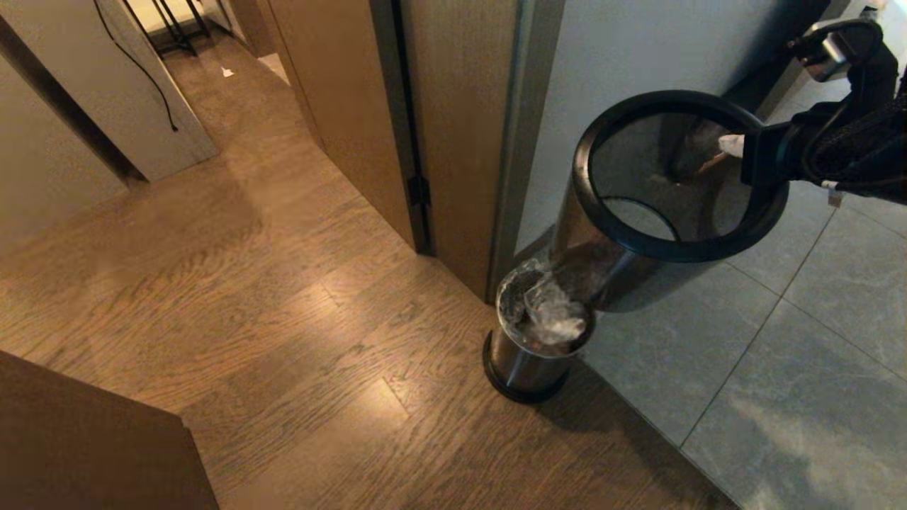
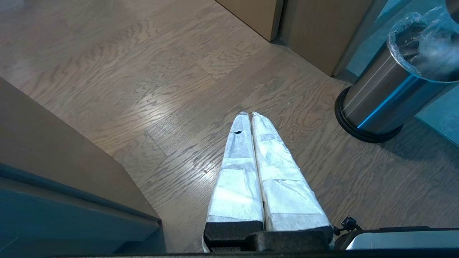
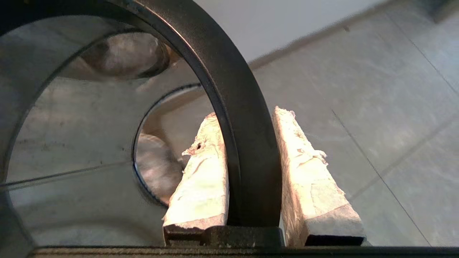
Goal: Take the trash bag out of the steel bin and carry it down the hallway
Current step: Place the outer trash can on the ground
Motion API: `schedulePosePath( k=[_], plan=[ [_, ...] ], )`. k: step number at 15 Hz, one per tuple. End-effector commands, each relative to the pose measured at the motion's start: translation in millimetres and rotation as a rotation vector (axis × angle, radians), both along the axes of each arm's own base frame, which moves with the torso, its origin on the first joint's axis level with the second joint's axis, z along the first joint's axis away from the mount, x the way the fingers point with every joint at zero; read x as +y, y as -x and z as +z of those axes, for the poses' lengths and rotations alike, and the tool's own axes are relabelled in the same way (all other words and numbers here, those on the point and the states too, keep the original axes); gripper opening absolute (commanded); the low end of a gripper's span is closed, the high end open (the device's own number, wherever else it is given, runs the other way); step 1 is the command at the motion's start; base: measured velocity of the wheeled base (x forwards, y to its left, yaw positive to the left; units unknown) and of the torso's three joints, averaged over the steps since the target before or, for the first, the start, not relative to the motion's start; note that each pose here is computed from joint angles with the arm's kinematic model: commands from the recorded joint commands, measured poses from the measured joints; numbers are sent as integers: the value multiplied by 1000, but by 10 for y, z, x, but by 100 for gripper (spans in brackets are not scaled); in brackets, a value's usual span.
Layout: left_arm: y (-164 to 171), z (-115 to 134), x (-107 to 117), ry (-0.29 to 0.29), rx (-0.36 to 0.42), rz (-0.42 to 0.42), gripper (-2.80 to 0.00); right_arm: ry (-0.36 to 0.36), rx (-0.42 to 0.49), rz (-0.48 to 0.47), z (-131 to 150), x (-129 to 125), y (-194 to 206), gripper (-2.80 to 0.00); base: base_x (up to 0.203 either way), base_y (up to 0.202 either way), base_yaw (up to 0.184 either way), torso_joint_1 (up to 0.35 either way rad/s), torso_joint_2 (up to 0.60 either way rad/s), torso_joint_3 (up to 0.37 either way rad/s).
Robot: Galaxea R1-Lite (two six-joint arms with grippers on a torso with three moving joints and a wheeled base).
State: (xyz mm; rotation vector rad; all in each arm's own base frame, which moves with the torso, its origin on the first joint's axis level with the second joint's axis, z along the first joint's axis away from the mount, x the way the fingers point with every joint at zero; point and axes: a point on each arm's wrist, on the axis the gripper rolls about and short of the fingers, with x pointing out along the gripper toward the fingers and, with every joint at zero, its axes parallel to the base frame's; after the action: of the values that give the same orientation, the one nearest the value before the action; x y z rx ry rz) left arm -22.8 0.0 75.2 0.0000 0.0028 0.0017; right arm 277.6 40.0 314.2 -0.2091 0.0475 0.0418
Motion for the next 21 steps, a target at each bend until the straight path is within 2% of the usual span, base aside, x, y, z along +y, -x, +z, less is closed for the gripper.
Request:
schedulePosePath(
  k=[1, 5, 9, 17, 21],
  plan=[
    [0, 0, 0, 0, 0, 0, -280, -20, 8, -50, -28, -121, -235, -280, 0, 0, 0, 0, 0, 0],
    [0, 0, 0, 0, 0, 0, -280, -56, 34, -105, -139, -259, -562, -280, 0, 0, 0, 0, 0, 0],
    [0, 0, 0, 0, 0, 1, -280, -62, 51, -144, -265, -380, -863, -280, 0, 0, 0, 0, 0, 0],
    [0, 0, 0, 0, 0, 0, -280, -82, 104, -166, -820, -421, -1607, -280, 0, 0, 0, 0, 0, 0],
    [0, 0, 0, 0, 0, 1, -280, -87, 94, -167, -1084, -421, -1926, -280, 0, 0, 0, 0, 0, 0]
  ],
)
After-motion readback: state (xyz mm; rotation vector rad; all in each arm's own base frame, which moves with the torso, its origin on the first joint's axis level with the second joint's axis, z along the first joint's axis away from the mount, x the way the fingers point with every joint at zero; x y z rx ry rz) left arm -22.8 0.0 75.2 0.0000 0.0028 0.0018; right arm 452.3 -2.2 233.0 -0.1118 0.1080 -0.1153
